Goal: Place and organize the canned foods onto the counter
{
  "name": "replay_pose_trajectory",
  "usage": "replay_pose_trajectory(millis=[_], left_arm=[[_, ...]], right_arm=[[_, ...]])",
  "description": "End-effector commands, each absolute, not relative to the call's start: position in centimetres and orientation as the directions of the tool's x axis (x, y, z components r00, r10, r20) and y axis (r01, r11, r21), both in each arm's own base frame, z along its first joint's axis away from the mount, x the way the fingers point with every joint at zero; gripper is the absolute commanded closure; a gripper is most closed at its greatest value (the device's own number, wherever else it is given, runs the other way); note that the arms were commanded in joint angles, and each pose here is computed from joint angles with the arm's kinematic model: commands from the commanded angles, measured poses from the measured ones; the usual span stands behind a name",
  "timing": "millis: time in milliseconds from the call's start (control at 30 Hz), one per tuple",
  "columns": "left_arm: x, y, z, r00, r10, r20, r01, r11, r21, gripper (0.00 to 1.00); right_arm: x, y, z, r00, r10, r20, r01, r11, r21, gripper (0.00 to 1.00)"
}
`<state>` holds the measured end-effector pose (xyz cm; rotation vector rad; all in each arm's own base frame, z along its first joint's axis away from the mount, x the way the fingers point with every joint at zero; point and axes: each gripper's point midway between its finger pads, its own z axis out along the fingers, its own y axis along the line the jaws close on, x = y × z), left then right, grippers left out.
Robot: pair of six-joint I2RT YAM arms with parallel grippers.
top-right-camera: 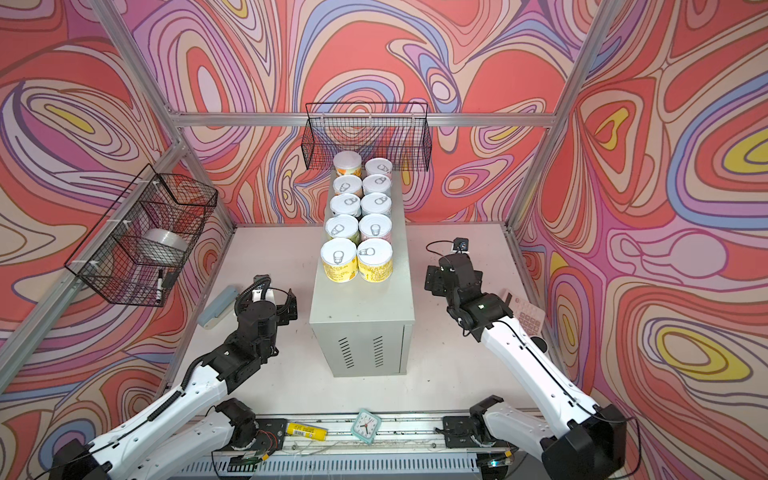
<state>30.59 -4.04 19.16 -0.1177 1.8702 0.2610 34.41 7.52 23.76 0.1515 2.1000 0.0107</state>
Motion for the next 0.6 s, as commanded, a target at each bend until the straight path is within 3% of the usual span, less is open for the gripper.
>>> replay_pose_trajectory(millis=[0,367,567], left_arm=[[31.7,-3.3,18.6,-0.259,-0.009,-0.966,-0.240,0.969,0.056,0.00],[32.1,0.0,16.5,-0.308,0.081,-0.948,-0.301,0.937,0.178,0.00],[33.0,2.7,13.3,-0.296,-0.041,-0.954,-0.322,0.945,0.059,0.00]], right_arm=[[35.6,8.3,24.4,-0.394,0.130,-0.910,0.058,0.991,0.117,0.02],[36.1,8.1,20.7,-0.414,0.060,-0.908,0.054,0.998,0.041,0.02],[36.2,8.2,19.3,-0.412,0.070,-0.908,0.054,0.997,0.053,0.02]])
